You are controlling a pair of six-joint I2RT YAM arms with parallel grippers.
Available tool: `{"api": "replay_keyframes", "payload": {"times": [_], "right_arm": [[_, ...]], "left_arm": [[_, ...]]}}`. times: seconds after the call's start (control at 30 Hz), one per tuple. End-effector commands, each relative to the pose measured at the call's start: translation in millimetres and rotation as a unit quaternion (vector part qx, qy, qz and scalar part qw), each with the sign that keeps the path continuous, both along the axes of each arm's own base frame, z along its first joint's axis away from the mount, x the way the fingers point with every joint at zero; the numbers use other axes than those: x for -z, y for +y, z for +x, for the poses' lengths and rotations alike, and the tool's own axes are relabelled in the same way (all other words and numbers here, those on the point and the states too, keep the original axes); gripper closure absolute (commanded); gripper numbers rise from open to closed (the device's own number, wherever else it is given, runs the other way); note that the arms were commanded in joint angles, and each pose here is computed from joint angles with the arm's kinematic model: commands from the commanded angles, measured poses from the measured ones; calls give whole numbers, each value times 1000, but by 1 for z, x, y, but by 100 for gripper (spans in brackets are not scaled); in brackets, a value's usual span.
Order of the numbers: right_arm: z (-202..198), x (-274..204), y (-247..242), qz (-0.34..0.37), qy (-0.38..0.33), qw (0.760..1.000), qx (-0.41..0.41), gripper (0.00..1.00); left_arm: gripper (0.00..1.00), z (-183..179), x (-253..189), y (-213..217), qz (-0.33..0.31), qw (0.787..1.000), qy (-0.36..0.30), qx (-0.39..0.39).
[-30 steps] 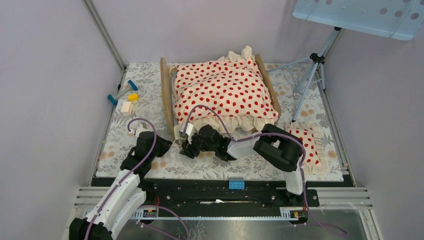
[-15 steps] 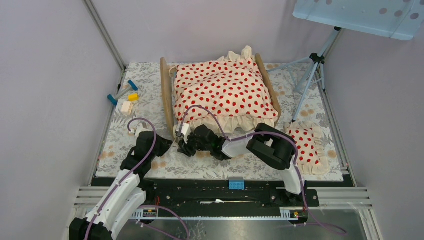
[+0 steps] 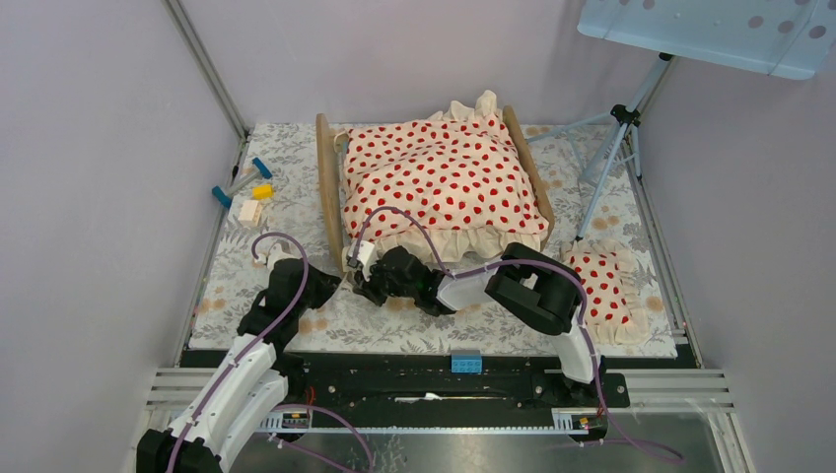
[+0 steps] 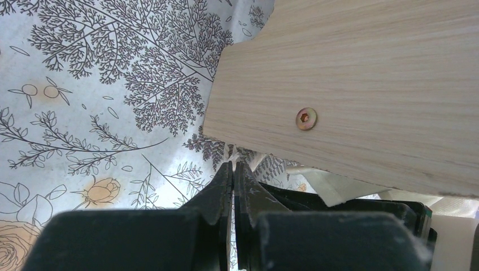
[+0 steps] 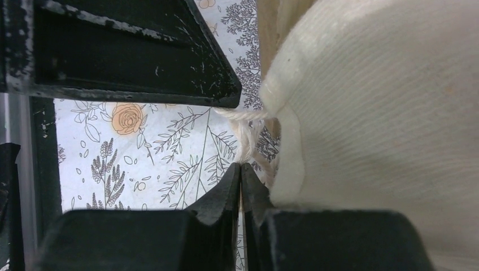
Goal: Set up the pet bed
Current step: Tie the ropes to the bed frame.
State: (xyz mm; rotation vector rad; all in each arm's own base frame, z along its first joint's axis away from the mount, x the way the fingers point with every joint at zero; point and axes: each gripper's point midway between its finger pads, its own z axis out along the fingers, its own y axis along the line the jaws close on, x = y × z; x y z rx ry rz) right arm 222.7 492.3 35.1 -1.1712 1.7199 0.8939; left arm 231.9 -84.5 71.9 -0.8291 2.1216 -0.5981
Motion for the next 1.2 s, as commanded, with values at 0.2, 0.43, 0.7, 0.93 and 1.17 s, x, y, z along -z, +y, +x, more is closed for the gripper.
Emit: {"api": "replay_keyframes", "payload": {"times": [0.2, 0.43, 0.7, 0.93, 1.17], "right_arm": [[17, -27, 5, 12, -14, 999, 49, 100], [19, -44, 5, 32, -9, 997, 64, 100], [24, -50, 8, 36, -9, 997, 70, 100], [26, -49, 14, 38, -4, 997, 69, 100], [26, -48, 19, 51, 6, 996, 68, 100]], "left_arm": [[100, 5, -7, -4, -10, 1000, -19, 5], [100, 4, -3, -4, -8, 1000, -14, 6], [100, 1, 0, -6, -13, 1000, -11, 11], [100, -1, 1, -11, -25, 999, -10, 21], [100, -5, 0, -19, -45, 998, -8, 34]]}}
